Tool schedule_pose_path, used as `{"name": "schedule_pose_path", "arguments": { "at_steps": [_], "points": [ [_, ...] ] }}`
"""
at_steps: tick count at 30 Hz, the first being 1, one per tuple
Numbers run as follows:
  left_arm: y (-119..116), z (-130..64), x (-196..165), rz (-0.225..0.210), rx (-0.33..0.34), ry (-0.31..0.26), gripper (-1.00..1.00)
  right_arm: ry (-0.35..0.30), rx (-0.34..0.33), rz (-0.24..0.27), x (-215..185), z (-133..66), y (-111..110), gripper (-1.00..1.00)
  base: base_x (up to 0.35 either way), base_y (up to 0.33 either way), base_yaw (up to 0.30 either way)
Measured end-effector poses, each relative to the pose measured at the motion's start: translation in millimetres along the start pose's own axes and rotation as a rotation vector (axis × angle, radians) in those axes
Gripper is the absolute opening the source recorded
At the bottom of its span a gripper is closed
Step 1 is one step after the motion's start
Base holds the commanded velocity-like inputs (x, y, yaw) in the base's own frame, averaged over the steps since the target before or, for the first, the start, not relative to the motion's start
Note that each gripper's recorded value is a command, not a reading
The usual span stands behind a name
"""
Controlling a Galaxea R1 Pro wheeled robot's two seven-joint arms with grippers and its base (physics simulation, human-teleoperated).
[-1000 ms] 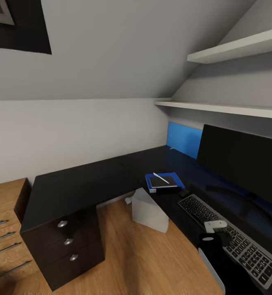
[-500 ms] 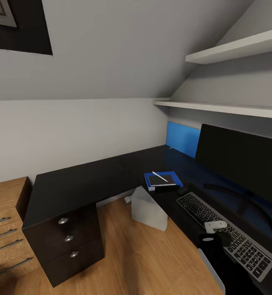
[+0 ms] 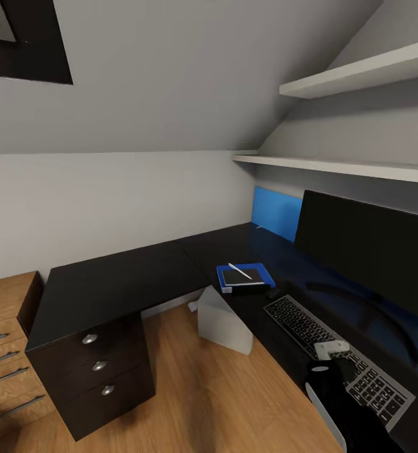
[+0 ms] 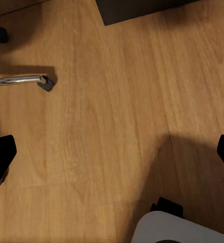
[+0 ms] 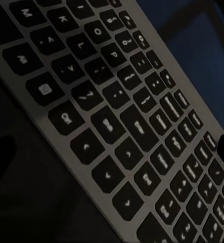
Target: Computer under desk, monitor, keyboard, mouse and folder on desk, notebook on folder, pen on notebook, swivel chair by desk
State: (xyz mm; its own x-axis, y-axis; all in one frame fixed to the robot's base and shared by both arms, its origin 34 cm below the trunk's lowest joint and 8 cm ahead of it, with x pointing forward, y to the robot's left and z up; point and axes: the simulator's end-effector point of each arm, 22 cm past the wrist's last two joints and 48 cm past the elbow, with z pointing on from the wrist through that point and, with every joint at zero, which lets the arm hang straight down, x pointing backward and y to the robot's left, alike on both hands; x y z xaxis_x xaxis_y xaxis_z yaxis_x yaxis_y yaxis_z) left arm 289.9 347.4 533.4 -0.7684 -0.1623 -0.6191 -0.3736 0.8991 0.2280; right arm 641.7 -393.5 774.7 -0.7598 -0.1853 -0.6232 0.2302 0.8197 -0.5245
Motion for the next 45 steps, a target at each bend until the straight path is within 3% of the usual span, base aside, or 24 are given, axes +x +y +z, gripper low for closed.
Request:
{"name": "schedule_pose_path", "arguments": {
  "at_steps": [6,45],
  "points": [
    [0.1,-0.1,-0.2,0.0,0.0,-0.001,1.0,-0.012,0.016,-0.02,-2.5,-0.1,-3.3,1.0,0.055,-0.001,0.0],
    [2.7,0.5,0.0,-0.01,-0.008,0.001,1.0,-0.014,0.018,-0.022,-2.8,0.0,-3.7,1.0,0.049,0.0,0.0]
  ]
}}
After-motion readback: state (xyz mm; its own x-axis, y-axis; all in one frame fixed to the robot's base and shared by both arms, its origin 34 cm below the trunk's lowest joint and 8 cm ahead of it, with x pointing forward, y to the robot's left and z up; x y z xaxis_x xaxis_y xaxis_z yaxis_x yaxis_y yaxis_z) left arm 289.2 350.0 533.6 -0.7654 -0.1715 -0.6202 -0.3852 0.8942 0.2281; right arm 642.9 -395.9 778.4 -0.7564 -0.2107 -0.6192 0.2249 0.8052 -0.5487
